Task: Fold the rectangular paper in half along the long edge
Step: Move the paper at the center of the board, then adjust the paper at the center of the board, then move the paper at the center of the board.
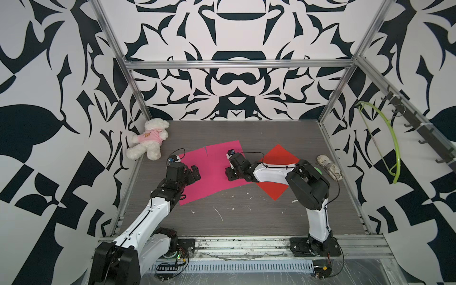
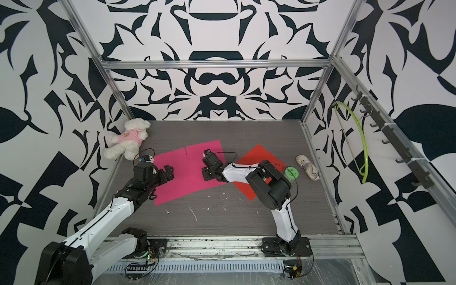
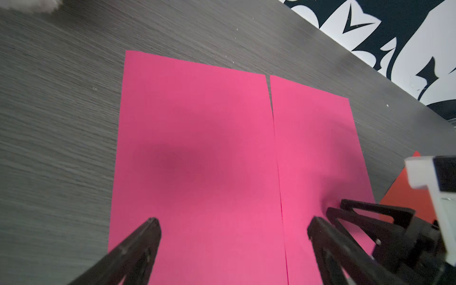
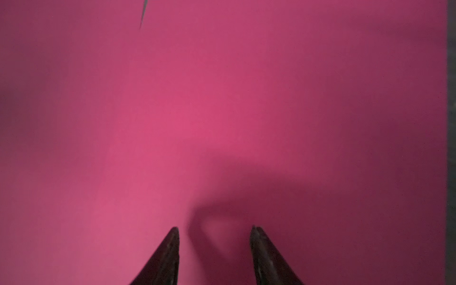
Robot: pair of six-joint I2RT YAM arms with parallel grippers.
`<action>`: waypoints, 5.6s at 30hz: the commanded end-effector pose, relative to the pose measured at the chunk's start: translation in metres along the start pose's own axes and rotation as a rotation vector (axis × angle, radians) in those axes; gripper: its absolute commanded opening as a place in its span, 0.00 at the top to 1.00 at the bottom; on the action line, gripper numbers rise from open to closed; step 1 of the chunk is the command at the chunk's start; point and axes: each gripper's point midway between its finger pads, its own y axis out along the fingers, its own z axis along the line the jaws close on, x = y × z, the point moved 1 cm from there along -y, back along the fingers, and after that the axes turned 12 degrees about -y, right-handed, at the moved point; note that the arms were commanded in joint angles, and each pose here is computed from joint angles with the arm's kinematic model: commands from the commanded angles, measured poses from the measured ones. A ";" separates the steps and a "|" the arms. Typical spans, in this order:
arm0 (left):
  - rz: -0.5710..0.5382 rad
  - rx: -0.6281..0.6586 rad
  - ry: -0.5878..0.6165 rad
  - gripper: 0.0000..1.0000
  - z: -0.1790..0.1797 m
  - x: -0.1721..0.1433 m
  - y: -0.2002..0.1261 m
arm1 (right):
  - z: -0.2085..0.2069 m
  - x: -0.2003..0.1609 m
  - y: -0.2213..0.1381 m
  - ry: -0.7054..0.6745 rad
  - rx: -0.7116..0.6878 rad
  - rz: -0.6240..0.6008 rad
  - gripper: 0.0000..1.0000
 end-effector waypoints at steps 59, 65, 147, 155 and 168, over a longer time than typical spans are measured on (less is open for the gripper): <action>0.215 0.336 -0.193 0.43 0.040 -0.058 0.063 | -0.082 0.004 -0.091 0.217 -0.072 -0.070 0.52; 0.264 0.356 -0.338 0.50 0.077 -0.052 0.064 | -0.086 0.006 -0.094 0.228 -0.102 -0.077 0.52; 0.645 0.150 0.106 0.42 -0.044 -0.183 0.040 | -0.088 0.016 -0.096 0.276 0.044 -0.082 0.51; 0.647 0.161 0.152 0.45 -0.033 -0.181 0.030 | -0.072 0.060 -0.032 0.212 0.187 -0.040 0.39; 0.638 0.178 0.145 0.45 -0.022 -0.182 0.025 | -0.081 0.087 0.032 0.127 0.209 0.005 0.34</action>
